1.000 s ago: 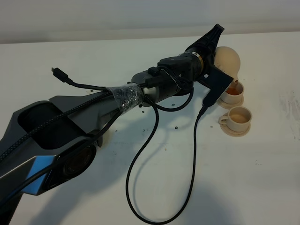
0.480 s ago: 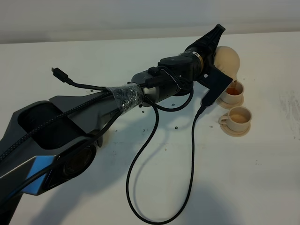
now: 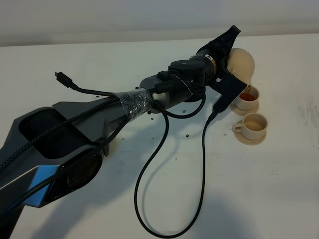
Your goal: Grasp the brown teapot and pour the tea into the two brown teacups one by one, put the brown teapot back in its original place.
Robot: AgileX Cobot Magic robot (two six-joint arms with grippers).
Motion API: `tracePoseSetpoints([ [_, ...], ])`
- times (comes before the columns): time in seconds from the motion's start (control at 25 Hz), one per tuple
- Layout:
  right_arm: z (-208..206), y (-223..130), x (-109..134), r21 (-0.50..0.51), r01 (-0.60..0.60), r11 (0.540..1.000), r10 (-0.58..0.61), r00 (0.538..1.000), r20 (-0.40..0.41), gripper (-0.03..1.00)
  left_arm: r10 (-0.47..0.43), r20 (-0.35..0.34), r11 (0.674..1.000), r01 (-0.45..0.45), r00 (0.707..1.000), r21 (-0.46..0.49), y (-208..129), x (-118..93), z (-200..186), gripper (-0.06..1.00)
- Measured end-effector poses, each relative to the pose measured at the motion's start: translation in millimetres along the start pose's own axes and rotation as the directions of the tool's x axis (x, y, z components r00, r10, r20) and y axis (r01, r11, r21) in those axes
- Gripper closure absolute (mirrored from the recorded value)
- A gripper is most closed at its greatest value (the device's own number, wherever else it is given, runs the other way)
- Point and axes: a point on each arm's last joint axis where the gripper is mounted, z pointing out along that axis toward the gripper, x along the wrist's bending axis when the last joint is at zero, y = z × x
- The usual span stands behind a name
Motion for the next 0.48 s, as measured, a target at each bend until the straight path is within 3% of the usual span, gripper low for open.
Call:
tracePoseSetpoints([
  [0.48,0.0,0.0,0.0,0.0,0.0,1.0,0.0,1.0,0.0,0.43,-0.001,0.002,1.0,0.001,1.0,0.003,-0.3,-0.2,0.0,0.84],
])
